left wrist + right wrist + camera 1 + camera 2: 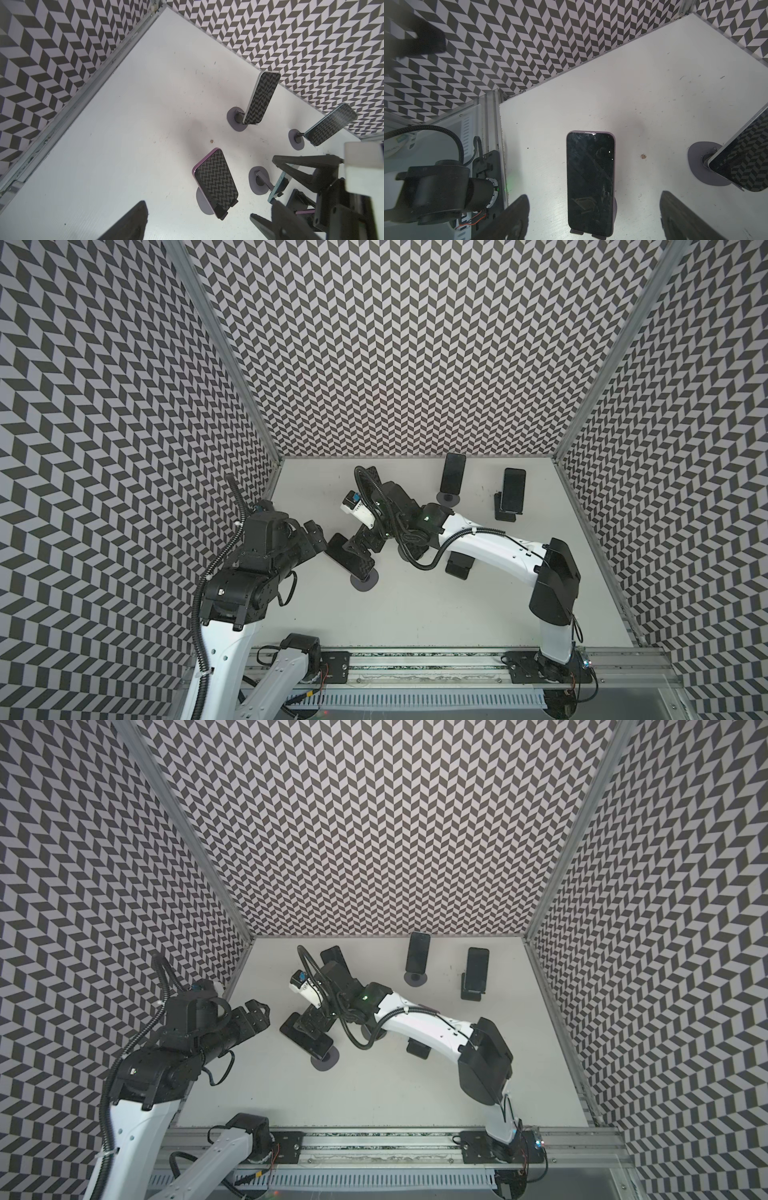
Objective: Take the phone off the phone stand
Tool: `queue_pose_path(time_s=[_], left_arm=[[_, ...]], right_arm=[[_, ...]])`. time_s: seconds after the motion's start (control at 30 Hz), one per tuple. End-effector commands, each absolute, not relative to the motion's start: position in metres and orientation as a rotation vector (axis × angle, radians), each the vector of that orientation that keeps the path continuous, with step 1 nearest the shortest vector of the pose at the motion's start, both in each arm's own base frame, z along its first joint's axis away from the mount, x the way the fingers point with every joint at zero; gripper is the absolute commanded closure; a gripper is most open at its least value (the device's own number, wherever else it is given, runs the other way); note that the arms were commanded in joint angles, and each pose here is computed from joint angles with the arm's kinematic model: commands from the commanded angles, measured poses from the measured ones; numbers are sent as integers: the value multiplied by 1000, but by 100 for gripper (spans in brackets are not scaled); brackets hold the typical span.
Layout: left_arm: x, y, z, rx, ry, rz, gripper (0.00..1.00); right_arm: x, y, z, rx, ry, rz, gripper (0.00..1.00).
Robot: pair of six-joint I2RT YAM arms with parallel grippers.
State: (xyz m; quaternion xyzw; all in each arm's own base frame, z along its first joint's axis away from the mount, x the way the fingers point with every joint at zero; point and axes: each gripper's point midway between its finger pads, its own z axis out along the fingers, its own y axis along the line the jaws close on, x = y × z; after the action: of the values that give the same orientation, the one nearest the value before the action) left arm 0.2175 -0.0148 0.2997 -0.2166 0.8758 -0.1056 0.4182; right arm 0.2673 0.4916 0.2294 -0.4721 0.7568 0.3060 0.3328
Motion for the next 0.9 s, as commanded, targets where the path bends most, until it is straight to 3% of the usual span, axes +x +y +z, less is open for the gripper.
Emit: queue_pose_path(time_s=[0.0,0.87], left_arm=[[224,-13,315,-502,2105,-267,7],[226,-4,295,-526,2157,-177,7]], right_arm=[[268,497,223,-1238,1988,780,4],[258,500,192,-1294,2072,790,3]])
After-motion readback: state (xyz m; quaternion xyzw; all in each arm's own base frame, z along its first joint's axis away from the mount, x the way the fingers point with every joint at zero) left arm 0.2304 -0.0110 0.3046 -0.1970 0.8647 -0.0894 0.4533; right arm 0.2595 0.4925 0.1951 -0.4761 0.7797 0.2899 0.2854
